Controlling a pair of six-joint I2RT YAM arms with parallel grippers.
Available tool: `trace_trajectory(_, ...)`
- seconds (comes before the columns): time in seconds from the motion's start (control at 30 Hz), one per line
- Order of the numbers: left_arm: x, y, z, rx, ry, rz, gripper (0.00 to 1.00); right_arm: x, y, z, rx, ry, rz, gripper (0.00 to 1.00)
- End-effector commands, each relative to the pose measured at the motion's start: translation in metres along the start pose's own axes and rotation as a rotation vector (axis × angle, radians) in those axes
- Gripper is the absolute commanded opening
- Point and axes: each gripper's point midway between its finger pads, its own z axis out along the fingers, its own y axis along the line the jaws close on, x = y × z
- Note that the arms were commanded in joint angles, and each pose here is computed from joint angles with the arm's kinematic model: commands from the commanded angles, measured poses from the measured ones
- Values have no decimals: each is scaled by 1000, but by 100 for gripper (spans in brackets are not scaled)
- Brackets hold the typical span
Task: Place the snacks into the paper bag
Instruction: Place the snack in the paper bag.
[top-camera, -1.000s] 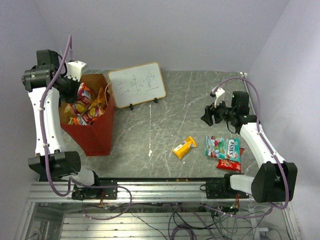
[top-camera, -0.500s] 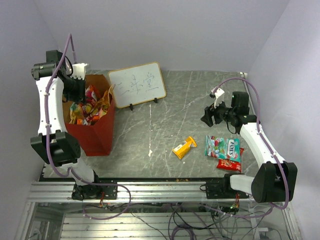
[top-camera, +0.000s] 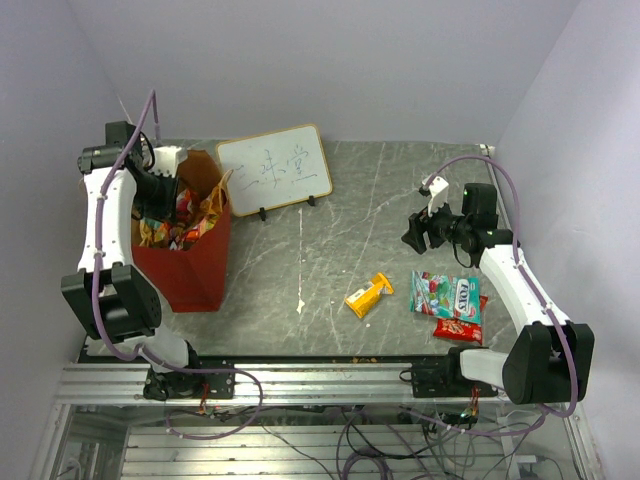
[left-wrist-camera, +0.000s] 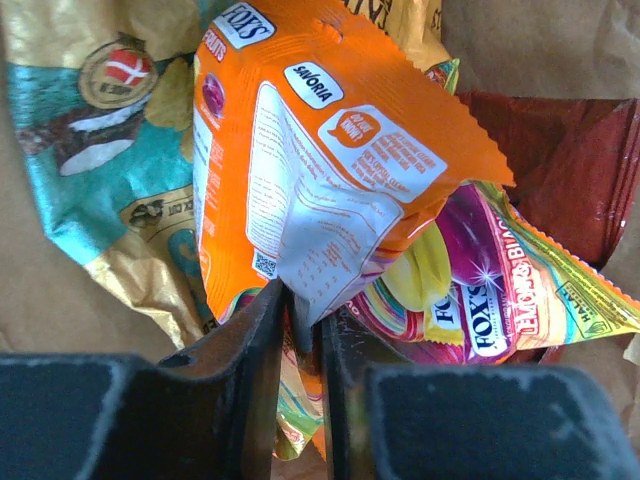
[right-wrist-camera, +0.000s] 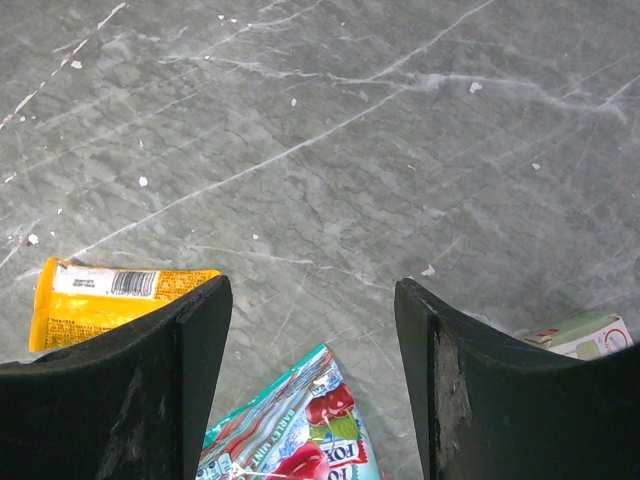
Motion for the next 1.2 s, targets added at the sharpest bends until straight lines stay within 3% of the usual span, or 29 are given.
trace_trajectory(0.0,5,-7,3,8,6,35,30,-2,-2,-1,9,-4,-17,66)
trace_trajectory(0.13,0,-4,3,-2,1,46,37,-1,-2,-2,11,-2,-20,66)
trace_trajectory(0.6,-37,-3,-54,-103,-220,113,66,7,-1,-1,9,14,-33,68)
trace_trajectory(0.8,-57,-4,-91,-180,-395,156,88,9,-9,-5,50,42,-72,72)
trace_trajectory(0.97,-72,-18,-117,-167,-539,177,98,20,-18,-11,73,159,-68,73)
trace_trajectory(1.17,-87,-48,-137,-45,-651,198,97,58,-34,-26,133,317,14,73)
